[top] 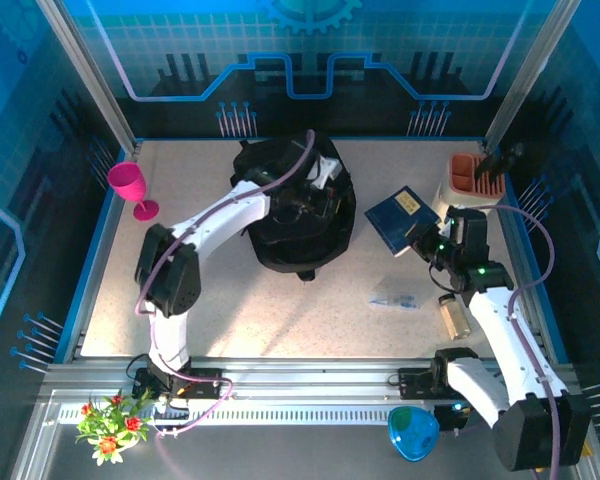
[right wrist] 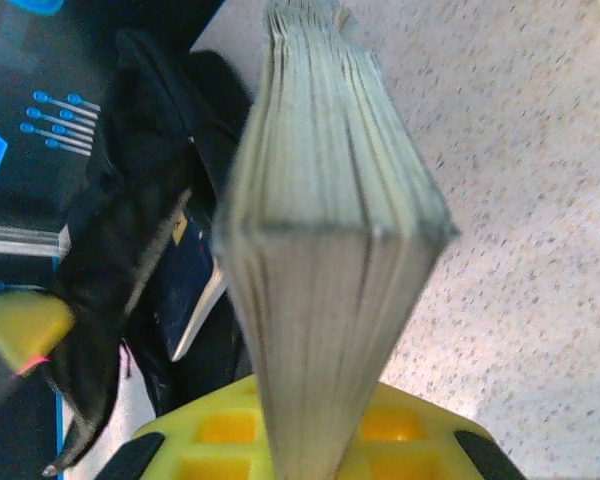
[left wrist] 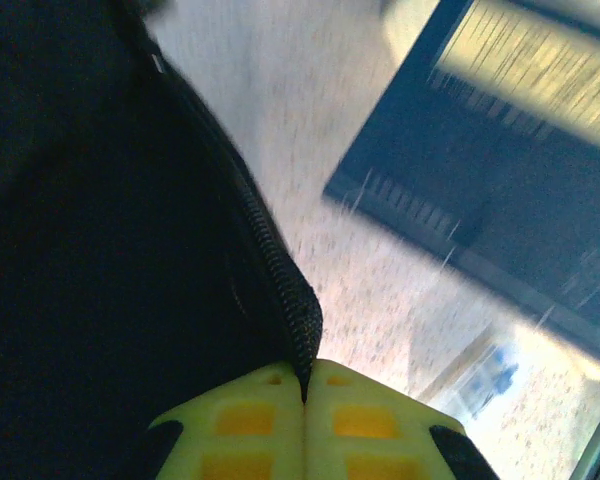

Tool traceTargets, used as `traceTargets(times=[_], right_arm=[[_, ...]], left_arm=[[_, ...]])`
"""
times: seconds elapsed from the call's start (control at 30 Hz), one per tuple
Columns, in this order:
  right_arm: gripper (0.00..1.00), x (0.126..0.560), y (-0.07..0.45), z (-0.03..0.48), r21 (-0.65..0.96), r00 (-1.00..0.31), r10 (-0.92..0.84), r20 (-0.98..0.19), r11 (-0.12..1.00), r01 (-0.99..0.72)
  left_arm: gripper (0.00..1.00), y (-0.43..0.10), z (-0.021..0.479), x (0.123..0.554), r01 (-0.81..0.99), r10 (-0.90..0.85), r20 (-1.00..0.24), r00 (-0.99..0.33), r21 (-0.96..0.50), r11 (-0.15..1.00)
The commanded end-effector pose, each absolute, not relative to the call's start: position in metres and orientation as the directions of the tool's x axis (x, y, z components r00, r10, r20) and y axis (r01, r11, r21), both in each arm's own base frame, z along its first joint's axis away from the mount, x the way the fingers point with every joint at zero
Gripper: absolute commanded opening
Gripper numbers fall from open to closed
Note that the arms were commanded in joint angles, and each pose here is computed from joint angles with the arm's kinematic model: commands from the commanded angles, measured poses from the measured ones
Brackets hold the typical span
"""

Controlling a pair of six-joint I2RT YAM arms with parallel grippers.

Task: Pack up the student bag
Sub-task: Open the student bag at the top-center of the table.

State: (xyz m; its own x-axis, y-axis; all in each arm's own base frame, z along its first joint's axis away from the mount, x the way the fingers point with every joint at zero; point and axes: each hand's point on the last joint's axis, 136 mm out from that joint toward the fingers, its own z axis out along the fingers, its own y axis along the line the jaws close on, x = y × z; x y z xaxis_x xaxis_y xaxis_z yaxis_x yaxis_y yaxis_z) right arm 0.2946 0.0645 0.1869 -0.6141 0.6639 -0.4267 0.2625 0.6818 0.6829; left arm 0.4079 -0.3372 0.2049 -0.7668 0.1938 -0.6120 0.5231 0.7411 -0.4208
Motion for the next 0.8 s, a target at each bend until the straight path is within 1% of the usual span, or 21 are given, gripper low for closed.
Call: traceTargets(times=[0.0, 0.2, 0.3, 0.4, 0.6, 0.67, 0.77], right_arm=[[0.05, 0.288, 0.089, 0.208, 0.709, -0.642, 0.639, -0.424, 0.675, 0.204], [0.05, 0.29, 0.144, 0.202, 0.746, -0.71, 0.593, -0.38, 0.65, 0.144], [0.04, 0.292, 0.159, 0.204, 0.756, -0.705, 0.596, -0.384, 0.642, 0.131], [0.05, 0.289, 0.151, 0.211, 0.716, -0.649, 0.613, -0.451, 0.682, 0.147], [0.05, 0.273, 0.104, 0.22, 0.62, -0.532, 0.636, -0.558, 0.746, 0.242], [0.05, 0.271, 0.103, 0.225, 0.626, -0.527, 0.634, -0.567, 0.747, 0.225], [0.05, 0.271, 0.116, 0.228, 0.674, -0.546, 0.638, -0.543, 0.719, 0.17]], left_arm=[[0.04, -0.346, 0.266, 0.412, 0.579, 0.093, -0.737, -0.669, -0.439, 0.687], [0.03, -0.355, 0.284, 0.416, 0.589, 0.022, -0.758, -0.652, -0.487, 0.646], [0.03, -0.358, 0.283, 0.418, 0.582, 0.017, -0.752, -0.659, -0.495, 0.645], [0.03, -0.355, 0.276, 0.422, 0.562, 0.019, -0.747, -0.665, -0.484, 0.67], [0.03, -0.348, 0.264, 0.428, 0.529, 0.025, -0.739, -0.674, -0.459, 0.713], [0.03, -0.349, 0.263, 0.43, 0.53, 0.025, -0.737, -0.675, -0.461, 0.712], [0.03, -0.351, 0.261, 0.435, 0.516, 0.023, -0.726, -0.687, -0.465, 0.719]])
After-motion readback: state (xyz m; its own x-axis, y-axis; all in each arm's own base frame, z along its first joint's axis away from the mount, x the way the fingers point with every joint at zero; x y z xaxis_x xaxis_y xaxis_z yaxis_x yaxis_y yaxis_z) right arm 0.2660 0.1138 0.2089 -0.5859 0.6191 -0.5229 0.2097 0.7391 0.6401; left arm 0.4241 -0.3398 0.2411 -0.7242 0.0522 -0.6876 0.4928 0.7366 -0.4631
